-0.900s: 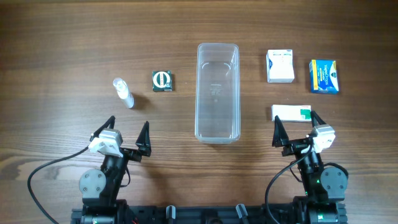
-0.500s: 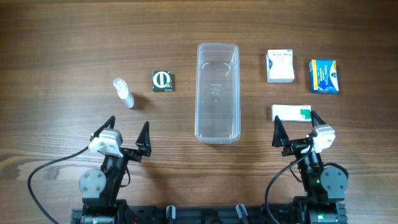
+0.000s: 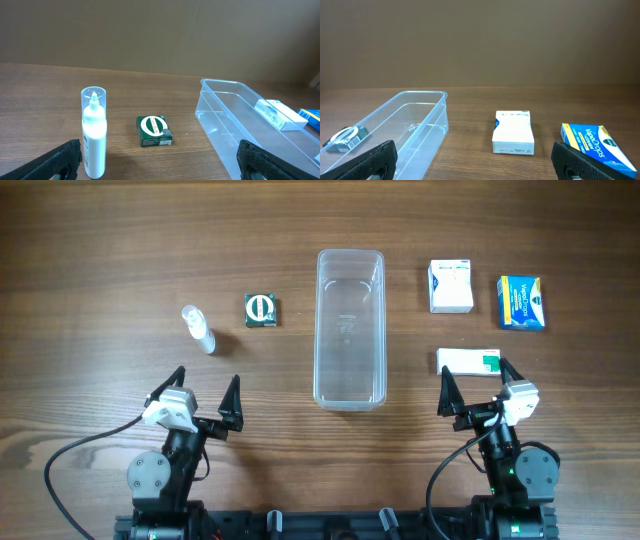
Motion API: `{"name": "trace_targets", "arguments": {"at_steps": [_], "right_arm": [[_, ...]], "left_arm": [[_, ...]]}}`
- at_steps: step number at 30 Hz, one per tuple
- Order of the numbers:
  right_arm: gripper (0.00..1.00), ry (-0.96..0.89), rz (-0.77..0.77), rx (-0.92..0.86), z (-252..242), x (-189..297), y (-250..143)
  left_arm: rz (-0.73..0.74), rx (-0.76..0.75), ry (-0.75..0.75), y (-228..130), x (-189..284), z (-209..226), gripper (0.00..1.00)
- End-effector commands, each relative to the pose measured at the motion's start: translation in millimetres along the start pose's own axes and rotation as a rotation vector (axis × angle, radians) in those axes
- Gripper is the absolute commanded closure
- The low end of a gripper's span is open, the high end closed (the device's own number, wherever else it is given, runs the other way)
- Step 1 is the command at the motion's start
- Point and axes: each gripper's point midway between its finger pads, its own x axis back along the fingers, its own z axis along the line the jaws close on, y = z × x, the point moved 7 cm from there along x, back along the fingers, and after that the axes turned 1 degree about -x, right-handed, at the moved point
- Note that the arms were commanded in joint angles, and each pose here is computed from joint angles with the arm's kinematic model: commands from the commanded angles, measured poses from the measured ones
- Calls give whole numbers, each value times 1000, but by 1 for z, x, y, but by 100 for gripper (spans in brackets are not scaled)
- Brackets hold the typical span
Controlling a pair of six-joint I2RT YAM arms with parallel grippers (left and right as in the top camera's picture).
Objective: Pack container
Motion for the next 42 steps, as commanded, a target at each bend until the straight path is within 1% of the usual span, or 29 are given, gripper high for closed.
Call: {"name": "trace_targets", "arguments": {"at_steps": [1,12,14,16,17,19,20,21,23,24,25,26,28,29,31,33,35,37,40,42], "right_arm": [[0,22,2,10,3,0,-1],[0,22,2,10,3,0,-1],[0,51,-52,-36,6,0,9],[0,152,1,-277,16,1,4],[0,149,16,-377,16,1,3],[0,157,33,-709,16,1,5],[0,232,16,-695,23,3,13],[0,351,-24,-610,34,7,25],[0,477,-90,-496,46,15,43],[0,501,-125,-442,49,19,56],[0,506,-155,-404,51,23,68],[0,505,-215,-326,54,31,92],[0,449,-237,-285,52,35,115],[0,379,-228,-219,49,35,134],[0,227,-82,-124,39,18,155],[0,145,177,-48,31,-18,168],[0,98,371,-43,23,-56,179],[0,57,598,-43,12,-105,185],[0,54,857,-48,3,-153,170],[0,51,937,-62,-4,-180,146]], "left_arm": [[10,13,22,-3,0,3,0],[10,13,22,-3,0,3,0],[10,13,22,-3,0,3,0],[10,13,22,-3,0,3,0],[10,13,22,-3,0,3,0],[10,13,22,-3,0,3,0],[10,13,22,-3,0,3,0],[10,13,22,-3,0,3,0],[10,13,22,-3,0,3,0],[10,13,22,-3,0,3,0],[10,13,22,-3,0,3,0],[10,13,22,-3,0,3,0],[10,13,22,-3,0,3,0],[10,13,22,-3,0,3,0],[10,13,22,-3,0,3,0],[10,13,22,-3,0,3,0],[10,13,22,-3,0,3,0],[10,13,22,-3,0,3,0],[10,13,22,-3,0,3,0],[10,13,22,-3,0,3,0]]}}
